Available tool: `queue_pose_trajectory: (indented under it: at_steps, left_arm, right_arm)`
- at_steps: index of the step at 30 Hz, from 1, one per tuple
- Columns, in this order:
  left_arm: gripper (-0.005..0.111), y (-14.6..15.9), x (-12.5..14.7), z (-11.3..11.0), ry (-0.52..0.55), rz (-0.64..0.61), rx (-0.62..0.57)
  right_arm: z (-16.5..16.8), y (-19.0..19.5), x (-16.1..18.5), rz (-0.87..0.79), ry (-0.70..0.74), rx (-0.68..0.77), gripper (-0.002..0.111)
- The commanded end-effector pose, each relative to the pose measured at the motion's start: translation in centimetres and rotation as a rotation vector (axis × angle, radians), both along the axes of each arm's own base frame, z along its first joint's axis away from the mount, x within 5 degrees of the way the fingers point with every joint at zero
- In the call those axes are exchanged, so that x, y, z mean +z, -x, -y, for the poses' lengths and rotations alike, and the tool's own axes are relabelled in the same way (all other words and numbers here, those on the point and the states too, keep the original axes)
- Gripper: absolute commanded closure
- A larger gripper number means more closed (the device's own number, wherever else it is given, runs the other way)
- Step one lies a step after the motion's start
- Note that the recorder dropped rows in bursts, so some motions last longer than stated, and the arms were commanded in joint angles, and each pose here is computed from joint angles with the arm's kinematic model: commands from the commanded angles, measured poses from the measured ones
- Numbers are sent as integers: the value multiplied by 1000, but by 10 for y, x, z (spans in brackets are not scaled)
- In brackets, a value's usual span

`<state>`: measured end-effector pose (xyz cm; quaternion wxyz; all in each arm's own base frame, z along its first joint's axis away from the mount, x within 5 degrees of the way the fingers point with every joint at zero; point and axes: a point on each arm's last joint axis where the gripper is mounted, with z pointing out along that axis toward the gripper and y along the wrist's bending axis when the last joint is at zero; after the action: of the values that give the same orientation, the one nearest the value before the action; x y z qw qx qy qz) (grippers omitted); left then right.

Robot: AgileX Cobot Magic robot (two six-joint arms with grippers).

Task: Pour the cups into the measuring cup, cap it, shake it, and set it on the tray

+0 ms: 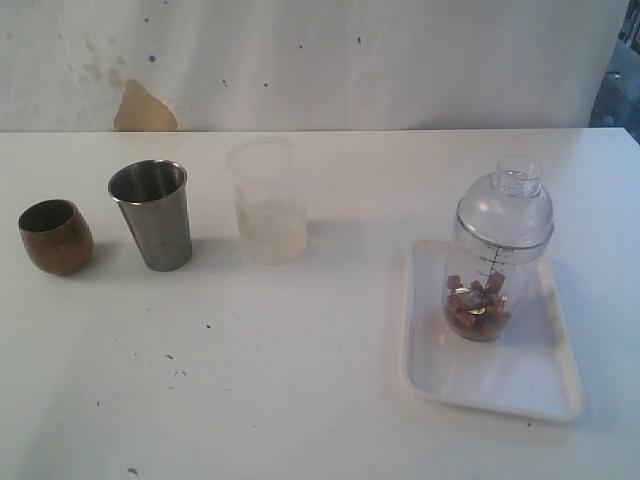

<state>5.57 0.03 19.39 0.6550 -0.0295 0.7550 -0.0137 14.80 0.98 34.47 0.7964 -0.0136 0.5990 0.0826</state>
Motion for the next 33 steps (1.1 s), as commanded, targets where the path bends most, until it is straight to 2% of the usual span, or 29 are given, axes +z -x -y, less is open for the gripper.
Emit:
queue_pose_trajectory:
  at_steps: [1, 8, 16, 29, 33]
  left_arm:
    - [107, 0, -1, 0, 7, 4, 1]
    - [107, 0, -1, 0, 7, 4, 1]
    - [107, 0, -1, 0, 7, 4, 1]
    - [107, 0, -1, 0, 7, 4, 1]
    - [107, 0, -1, 0, 7, 4, 1]
  right_arm:
    - [5, 34, 7, -9, -50, -46, 108]
    - [10, 83, 9, 2, -107, -103, 108]
    - [15, 120, 1, 4, -127, -157, 108]
    - [15, 127, 1, 17, -131, -159, 108]
    - [14, 127, 0, 12, -131, -116, 108]
